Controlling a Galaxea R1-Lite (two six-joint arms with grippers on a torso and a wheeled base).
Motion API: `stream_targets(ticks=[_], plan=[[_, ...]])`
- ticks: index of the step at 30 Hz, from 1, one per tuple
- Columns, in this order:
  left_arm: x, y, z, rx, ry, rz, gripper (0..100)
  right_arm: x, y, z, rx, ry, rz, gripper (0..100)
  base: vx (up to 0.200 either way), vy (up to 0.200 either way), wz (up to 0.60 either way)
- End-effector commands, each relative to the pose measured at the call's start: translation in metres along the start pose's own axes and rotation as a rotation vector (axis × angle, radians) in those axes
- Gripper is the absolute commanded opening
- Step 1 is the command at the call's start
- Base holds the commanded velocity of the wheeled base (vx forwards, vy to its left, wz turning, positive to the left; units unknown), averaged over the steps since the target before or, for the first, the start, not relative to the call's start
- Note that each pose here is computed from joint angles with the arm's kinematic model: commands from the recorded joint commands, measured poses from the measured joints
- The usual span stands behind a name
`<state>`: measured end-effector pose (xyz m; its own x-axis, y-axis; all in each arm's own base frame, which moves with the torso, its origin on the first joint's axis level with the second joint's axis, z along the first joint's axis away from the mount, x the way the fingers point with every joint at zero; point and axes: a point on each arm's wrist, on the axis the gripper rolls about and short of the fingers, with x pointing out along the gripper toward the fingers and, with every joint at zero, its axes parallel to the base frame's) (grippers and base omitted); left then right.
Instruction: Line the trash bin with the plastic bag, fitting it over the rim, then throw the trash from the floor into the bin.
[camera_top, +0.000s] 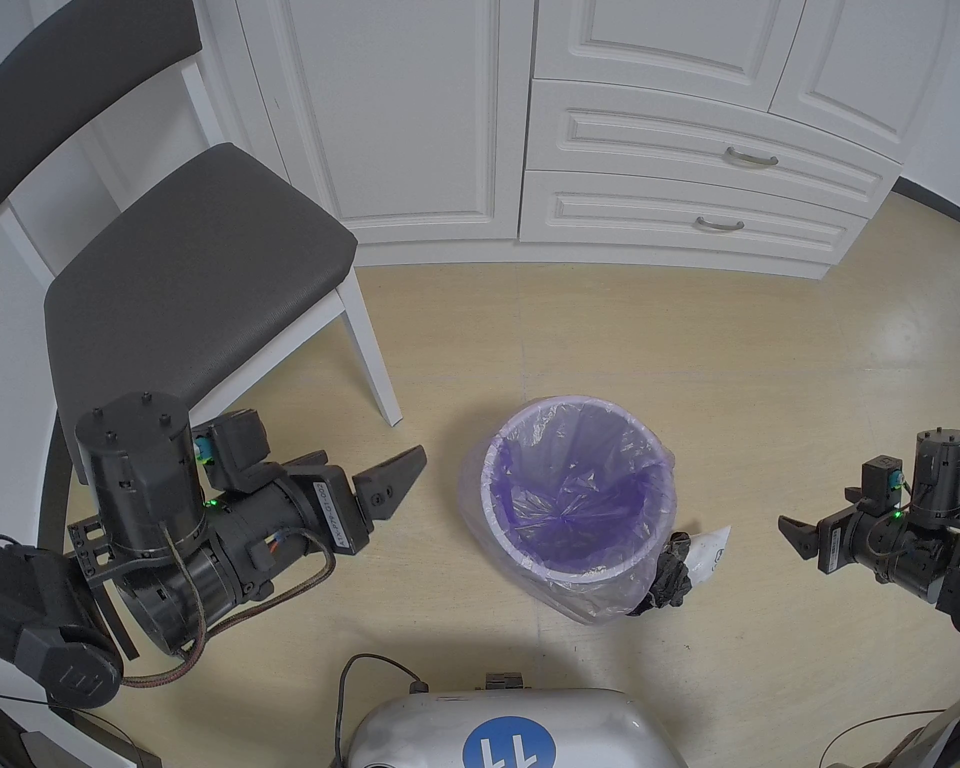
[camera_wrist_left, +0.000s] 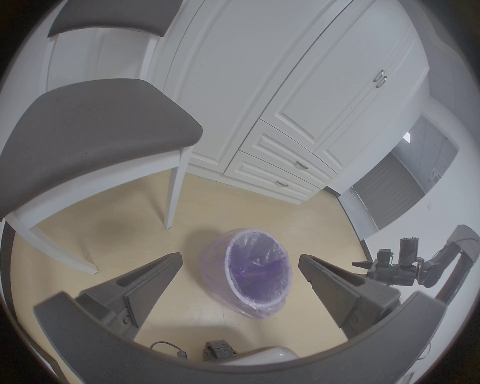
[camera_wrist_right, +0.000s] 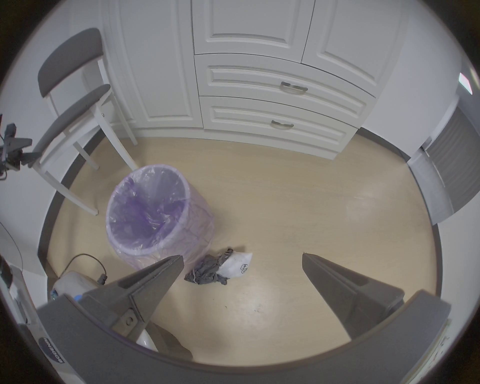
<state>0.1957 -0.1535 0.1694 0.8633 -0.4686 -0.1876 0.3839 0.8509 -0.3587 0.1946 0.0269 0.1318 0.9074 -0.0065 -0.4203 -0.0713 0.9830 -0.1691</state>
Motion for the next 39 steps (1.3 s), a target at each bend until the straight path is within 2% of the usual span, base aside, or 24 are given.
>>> stream_targets(ticks=[1, 7, 13, 15, 20, 23, 26, 31, 36, 39], plan=[[-0.004, -0.004, -0.007, 0.029, 0.037, -0.025, 100, -0.011, 0.003, 0.003, -0.019, 0.007, 0.002, 100, 0.0, 0.0, 0.0], [-0.006, -0.009, -0.008, 0.053, 0.068, -0.04, 100, -0.013, 0.002, 0.013, 0.011, 0.086, 0.016, 100, 0.0, 0.0, 0.0], [-0.019, -0.015, -0.003, 0.054, 0.074, -0.08, 100, -0.023, -0.001, 0.019, 0.041, 0.083, 0.019, 100, 0.0, 0.0, 0.0], [-0.031, -0.017, 0.006, 0.053, 0.1, -0.105, 100, -0.028, -0.002, 0.02, 0.042, 0.077, 0.019, 100, 0.0, 0.0, 0.0], [-0.045, -0.018, 0.015, 0.054, 0.184, -0.105, 100, -0.029, -0.002, 0.02, 0.04, 0.078, 0.023, 100, 0.0, 0.0, 0.0], [-0.05, -0.019, 0.021, 0.012, 0.215, -0.125, 100, -0.028, -0.001, 0.019, 0.039, 0.082, 0.027, 100, 0.0, 0.0, 0.0], [-0.05, -0.02, 0.022, -0.019, 0.229, -0.152, 100, -0.029, -0.001, 0.019, 0.037, 0.082, 0.031, 100, 0.0, 0.0, 0.0], [-0.049, -0.019, 0.02, -0.018, 0.238, -0.155, 100, -0.029, 0.0, 0.017, 0.032, 0.086, 0.034, 100, 0.0, 0.0, 0.0], [-0.046, -0.018, 0.02, -0.017, 0.246, -0.141, 100, -0.029, 0.001, 0.016, 0.041, 0.076, 0.111, 100, 0.0, 0.0, 0.0], [-0.045, -0.017, 0.019, -0.017, 0.244, -0.137, 100, -0.03, 0.0, 0.016, 0.042, 0.078, 0.11, 100, 0.0, 0.0, 0.0]])
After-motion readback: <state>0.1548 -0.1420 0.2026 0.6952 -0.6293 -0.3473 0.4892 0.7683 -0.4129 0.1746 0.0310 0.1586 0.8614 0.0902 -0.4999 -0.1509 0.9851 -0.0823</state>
